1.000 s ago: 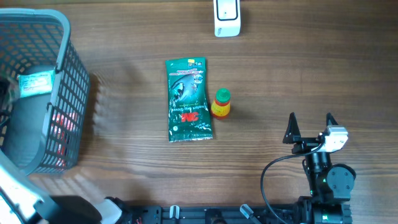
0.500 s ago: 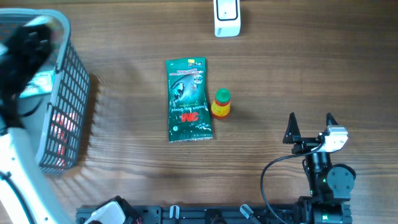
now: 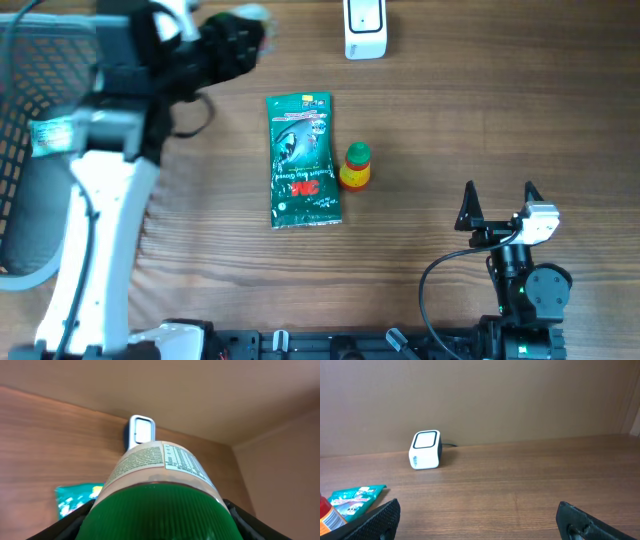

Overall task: Scan the item barcode
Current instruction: 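Carry the green-capped container toward the scanner and set it down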

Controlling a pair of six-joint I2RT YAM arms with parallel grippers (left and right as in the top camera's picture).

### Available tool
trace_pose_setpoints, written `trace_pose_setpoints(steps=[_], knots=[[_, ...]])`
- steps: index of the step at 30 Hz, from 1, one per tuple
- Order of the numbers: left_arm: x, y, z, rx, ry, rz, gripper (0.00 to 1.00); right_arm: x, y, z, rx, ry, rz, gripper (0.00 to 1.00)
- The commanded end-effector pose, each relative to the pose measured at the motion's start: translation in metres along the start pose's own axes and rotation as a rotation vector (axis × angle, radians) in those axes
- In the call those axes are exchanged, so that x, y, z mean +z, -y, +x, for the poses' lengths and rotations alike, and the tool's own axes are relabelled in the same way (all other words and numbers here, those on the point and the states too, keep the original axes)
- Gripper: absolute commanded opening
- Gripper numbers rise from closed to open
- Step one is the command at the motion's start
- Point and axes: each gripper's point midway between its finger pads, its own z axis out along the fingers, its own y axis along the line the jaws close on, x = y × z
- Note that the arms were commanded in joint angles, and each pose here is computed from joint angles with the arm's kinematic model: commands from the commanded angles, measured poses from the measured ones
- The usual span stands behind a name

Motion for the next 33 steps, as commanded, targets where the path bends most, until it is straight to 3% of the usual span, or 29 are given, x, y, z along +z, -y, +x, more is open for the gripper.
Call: trace_pose_setpoints(steps=[1, 4, 11, 24, 33], knots=[[0.041, 0.037, 0.019, 0.076, -0.040, 0.067, 0.72, 0.000, 0.003, -0.001, -0.008, 0.006, 0.016, 1.00], [0.090, 0.056, 0.054, 0.166, -0.096, 0.082, 0.74, 0.000, 0.003, -0.001, -0.007, 0.006, 0.016, 1.00], [0.131, 0.089, 0.092, 0.217, -0.137, 0.159, 0.74, 0.000, 0.003, -0.001, -0.008, 0.006, 0.016, 1.00], [0.143, 0.161, 0.195, 0.430, -0.296, 0.296, 0.75, 0.000, 0.003, -0.001, -0.008, 0.006, 0.016, 1.00], [0.161, 0.149, 0.237, 0.468, -0.370, 0.209, 0.78, 0.000, 0.003, -0.001, -0.008, 0.006, 0.016, 1.00]])
